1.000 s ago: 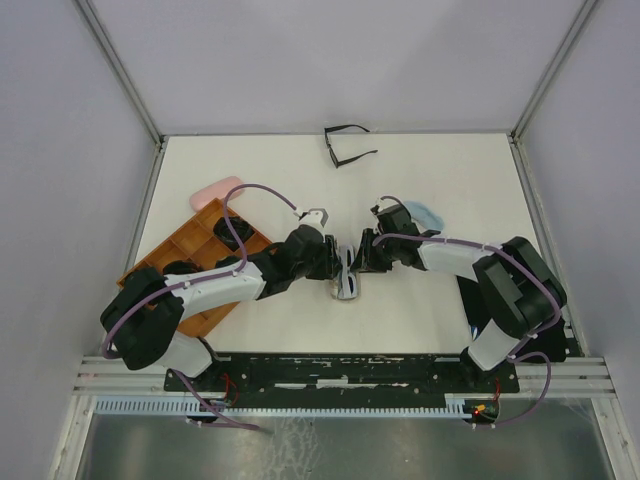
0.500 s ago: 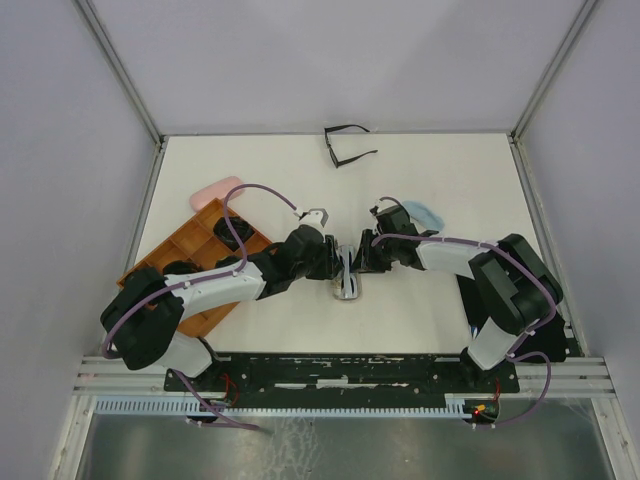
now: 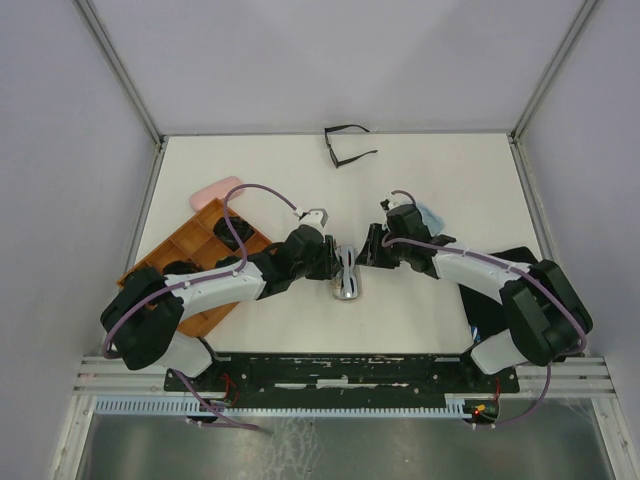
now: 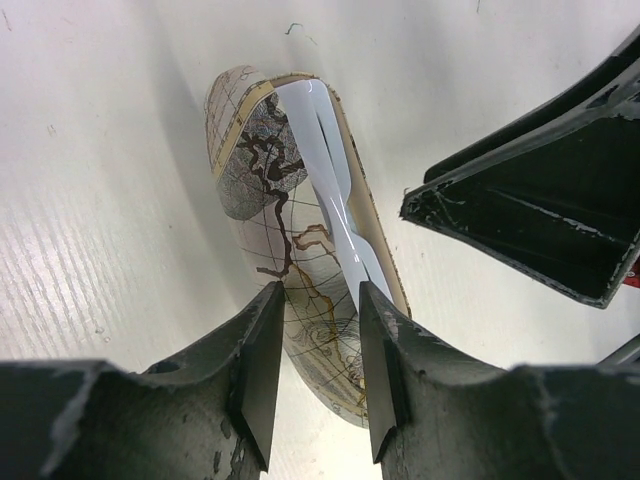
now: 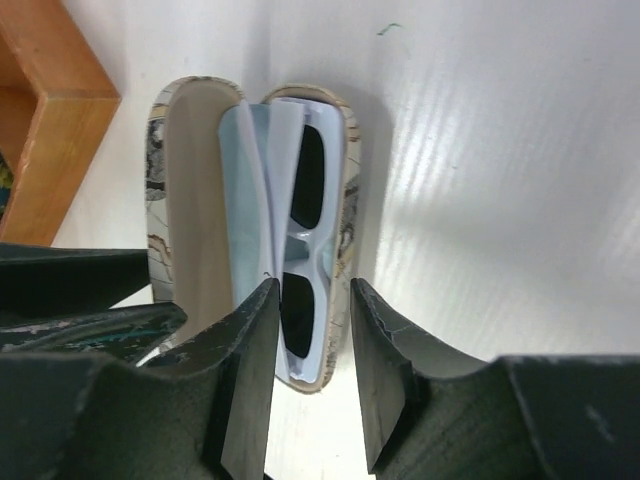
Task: Organize the sunglasses
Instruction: Place the sunglasses in the sunglasses case, then close the sunglasses case at the center of the board, then move the sunglasses case at the center of the board, then pick up the sunglasses case from the center of the board.
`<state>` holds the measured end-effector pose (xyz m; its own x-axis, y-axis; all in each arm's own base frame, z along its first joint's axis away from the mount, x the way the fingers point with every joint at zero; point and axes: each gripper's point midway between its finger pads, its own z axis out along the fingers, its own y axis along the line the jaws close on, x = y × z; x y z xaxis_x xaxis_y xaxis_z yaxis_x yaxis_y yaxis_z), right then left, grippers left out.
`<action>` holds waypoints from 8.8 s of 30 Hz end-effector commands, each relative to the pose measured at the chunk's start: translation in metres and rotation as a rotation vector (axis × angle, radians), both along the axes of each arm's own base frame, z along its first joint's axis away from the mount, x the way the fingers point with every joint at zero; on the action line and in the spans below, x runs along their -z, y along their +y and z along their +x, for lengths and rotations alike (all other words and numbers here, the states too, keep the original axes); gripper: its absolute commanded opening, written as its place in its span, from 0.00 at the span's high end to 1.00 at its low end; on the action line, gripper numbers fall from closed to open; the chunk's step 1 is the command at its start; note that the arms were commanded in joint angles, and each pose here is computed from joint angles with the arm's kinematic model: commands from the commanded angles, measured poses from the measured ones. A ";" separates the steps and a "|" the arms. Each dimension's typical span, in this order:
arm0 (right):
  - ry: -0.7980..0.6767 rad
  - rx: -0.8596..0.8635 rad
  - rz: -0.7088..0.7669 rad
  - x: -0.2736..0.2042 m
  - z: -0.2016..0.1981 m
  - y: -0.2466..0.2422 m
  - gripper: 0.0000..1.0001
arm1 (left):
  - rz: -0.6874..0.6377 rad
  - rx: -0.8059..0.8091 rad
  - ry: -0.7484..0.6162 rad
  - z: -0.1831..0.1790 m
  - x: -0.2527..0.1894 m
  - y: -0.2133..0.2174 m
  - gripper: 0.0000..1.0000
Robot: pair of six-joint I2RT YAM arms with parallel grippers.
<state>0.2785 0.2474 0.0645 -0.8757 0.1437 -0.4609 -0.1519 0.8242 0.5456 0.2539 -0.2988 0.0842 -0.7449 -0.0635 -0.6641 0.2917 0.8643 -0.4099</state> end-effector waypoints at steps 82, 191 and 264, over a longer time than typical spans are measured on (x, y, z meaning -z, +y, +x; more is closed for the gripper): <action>-0.345 0.492 -0.169 -0.060 -0.008 -0.122 0.18 | 0.253 -0.062 -0.102 0.011 0.006 -0.034 0.00; -0.451 0.265 -0.210 -0.107 -0.038 -0.125 0.16 | 0.561 -0.061 -0.088 0.271 -0.093 0.287 0.00; -0.476 0.313 -0.258 -0.127 -0.031 -0.136 0.16 | 0.847 0.023 -0.380 0.303 -0.170 0.215 0.94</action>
